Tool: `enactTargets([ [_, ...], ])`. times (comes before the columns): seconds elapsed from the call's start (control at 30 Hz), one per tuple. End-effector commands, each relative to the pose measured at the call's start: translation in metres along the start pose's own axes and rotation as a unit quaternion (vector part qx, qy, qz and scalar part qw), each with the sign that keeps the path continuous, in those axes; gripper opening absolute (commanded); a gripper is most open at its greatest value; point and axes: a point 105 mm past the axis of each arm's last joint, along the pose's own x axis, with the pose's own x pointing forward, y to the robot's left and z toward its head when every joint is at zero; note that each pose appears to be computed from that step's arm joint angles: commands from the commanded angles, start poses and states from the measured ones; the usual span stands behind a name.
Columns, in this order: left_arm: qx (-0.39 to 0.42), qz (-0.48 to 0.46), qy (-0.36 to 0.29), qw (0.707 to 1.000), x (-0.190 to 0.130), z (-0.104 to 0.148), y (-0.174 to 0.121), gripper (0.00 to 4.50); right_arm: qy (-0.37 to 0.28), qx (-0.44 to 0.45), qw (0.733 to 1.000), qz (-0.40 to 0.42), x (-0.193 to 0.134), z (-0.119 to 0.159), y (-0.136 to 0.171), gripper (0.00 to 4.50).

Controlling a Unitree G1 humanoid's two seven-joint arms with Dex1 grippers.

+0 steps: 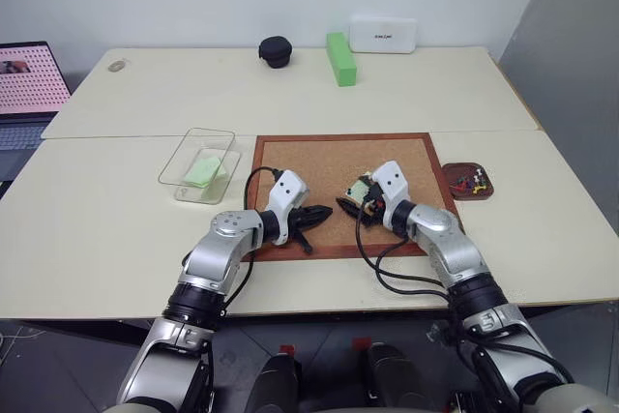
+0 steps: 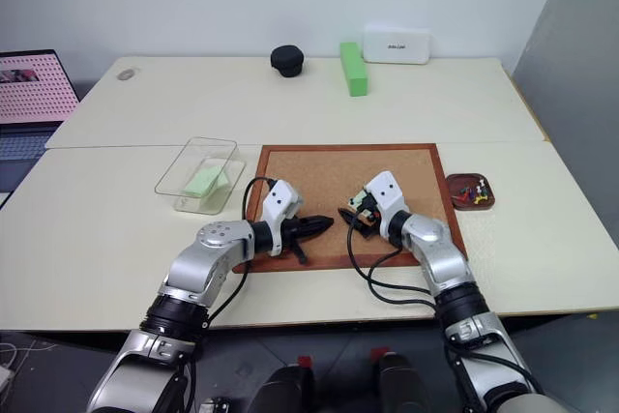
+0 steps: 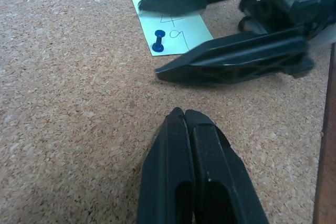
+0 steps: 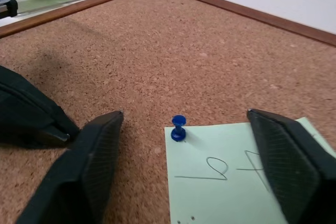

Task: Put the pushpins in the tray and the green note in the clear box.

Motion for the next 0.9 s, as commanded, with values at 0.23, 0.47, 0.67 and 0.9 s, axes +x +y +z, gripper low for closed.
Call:
enactTargets([
  [0.23,-0.013,0.005,0.028,1.0,-0.002,-0.017,-0.001,0.0,-0.019,-0.018,1.0,0.005,0.005,0.01,-0.001,1.53],
  [0.47,-0.013,0.002,0.029,1.0,-0.002,-0.018,-0.003,0.0,-0.017,-0.015,1.0,0.005,0.004,0.007,-0.001,0.06],
  [0.67,-0.014,0.002,0.026,1.0,-0.001,-0.018,-0.004,0.0,-0.045,-0.011,0.999,0.001,0.001,0.02,-0.003,0.06],
  [0.9,-0.017,0.002,0.028,0.999,-0.002,-0.02,-0.006,0.0,-0.115,0.011,0.993,-0.004,-0.015,0.059,-0.004,0.06],
])
